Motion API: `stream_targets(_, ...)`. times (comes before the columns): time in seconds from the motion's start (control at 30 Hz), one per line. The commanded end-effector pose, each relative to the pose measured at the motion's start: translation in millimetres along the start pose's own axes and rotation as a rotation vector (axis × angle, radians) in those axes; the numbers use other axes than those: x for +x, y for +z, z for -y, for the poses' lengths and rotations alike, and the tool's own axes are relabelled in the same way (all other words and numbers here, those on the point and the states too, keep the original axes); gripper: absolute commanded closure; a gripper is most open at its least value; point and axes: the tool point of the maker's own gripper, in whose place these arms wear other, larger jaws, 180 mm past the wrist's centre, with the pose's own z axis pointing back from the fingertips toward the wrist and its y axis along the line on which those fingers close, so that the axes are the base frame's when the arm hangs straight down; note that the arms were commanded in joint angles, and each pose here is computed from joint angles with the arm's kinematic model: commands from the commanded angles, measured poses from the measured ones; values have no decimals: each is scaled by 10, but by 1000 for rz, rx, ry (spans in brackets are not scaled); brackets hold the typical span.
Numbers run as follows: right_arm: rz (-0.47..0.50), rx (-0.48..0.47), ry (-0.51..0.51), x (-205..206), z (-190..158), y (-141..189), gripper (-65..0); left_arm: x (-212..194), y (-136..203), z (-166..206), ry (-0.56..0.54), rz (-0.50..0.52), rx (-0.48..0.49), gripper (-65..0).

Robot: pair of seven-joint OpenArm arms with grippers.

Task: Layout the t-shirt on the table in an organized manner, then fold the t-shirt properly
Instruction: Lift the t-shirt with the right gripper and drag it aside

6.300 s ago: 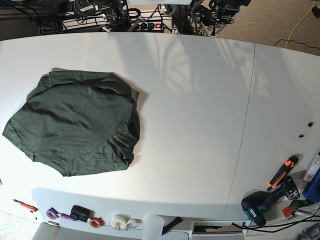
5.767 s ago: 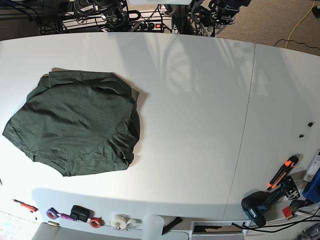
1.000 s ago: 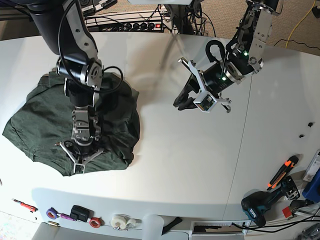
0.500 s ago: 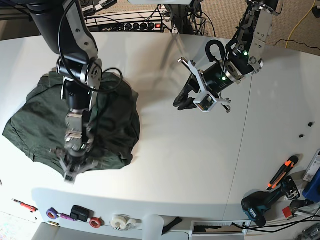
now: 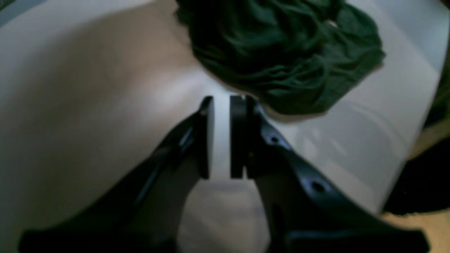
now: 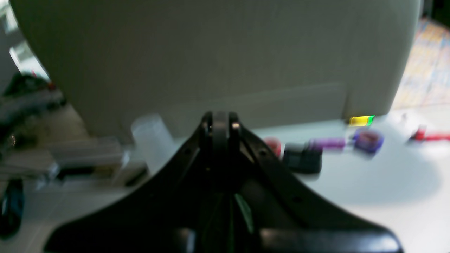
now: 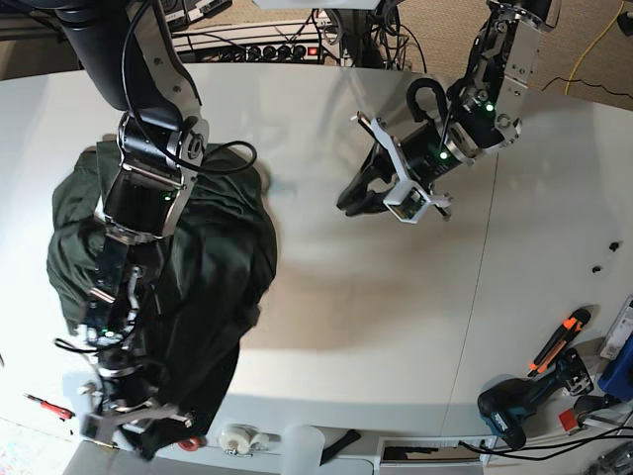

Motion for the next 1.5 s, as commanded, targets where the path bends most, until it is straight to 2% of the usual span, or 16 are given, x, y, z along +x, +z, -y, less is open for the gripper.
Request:
stream_targets(0.0, 120, 14, 9, 488, -41, -21, 0, 158, 9, 67, 1, 57, -42, -92)
stream_targets(0.1, 177, 12, 40, 776, -63, 62, 0, 154, 14, 131, 40, 56, -76, -143)
stream_targets(0.23, 228, 7, 59, 986, -79, 138, 0, 115, 24, 78, 75, 55, -32, -232)
stream_targets(0.3, 254, -15, 57, 1076, -46, 173, 0, 94, 33, 21, 108, 59, 11, -243)
stream_targets(0.4, 302, -55, 56, 1254, 7, 254, 0, 41, 37, 12, 118, 48, 20, -243)
stream_targets(0.53, 321, -78, 117, 1455, -7, 390, 0, -82, 18, -31, 139, 23, 28, -243)
stream_targets(0.63, 299, -131, 187, 1489, 44, 521, 0, -177, 0, -86, 160, 14, 40, -243)
stream_targets(0.93, 261, -405, 423, 1426, 497, 1216, 0, -248, -107, -329, 158, -10, 67, -243)
stream_targets(1.1, 216, -503, 579, 1339, 647, 1586, 0, -197, -152, -304, 131, -1, 12, -243)
stream_targets(1.2, 148, -569, 691, 1230, 783, 1789, 0, -129, -166, -294, 134, 17, -7, -243)
stream_targets(1.3, 97, -660, 760, 1179, 1049, 2074, 0, -120, -168, -301, 132, 18, -7, -243)
stream_targets(1.47, -1, -865, 806, 1208, 1704, 2716, 0, -117, -169, -278, 127, 18, -19, -243)
